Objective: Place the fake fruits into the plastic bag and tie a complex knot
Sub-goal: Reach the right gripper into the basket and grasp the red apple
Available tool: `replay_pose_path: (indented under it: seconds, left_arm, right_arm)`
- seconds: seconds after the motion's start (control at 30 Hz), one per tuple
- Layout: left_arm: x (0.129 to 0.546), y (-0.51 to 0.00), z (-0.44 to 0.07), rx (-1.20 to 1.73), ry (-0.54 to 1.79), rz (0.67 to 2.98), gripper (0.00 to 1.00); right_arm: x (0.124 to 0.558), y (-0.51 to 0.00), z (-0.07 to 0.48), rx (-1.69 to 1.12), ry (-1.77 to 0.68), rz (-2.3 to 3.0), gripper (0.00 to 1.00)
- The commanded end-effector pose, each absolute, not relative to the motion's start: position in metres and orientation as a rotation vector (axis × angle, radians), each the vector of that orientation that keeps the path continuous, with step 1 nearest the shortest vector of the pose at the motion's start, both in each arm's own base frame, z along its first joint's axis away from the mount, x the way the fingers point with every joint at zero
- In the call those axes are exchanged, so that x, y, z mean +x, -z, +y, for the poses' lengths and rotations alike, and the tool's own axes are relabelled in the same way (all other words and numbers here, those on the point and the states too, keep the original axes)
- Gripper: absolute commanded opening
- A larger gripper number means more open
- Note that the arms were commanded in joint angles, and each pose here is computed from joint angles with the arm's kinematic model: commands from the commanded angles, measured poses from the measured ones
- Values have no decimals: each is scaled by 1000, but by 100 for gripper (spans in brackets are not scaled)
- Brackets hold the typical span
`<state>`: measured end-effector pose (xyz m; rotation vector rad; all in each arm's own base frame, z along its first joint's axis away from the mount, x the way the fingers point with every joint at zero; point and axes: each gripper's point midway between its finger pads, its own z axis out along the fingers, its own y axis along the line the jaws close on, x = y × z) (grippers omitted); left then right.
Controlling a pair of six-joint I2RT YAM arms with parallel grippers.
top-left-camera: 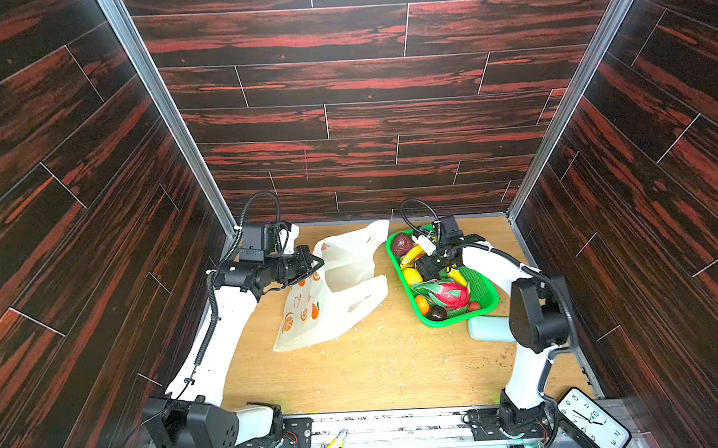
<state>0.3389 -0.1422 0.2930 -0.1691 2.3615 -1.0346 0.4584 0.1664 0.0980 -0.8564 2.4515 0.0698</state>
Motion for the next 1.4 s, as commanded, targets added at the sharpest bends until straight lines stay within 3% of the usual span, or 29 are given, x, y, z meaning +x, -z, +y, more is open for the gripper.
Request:
replay_pose_path:
  seconds: [0.0,0.53,0.97,1.37]
  left_arm:
    - [335,-307,-137,-150,1009,2329,0]
    - [338,-305,-138,-149,1011,2343,0]
    - [340,-304,-138,-145,1003,2345,0]
    - [337,-306,-148,-140,1107,2326,0]
  right_arm:
    - [464,-85,164,-893,-20,2475,76]
    - [460,-42,159,-933,26,2571,74]
    - [460,-81,157,-835,24,2493,40]
    - [446,-162,144,-557,-97,2338,30]
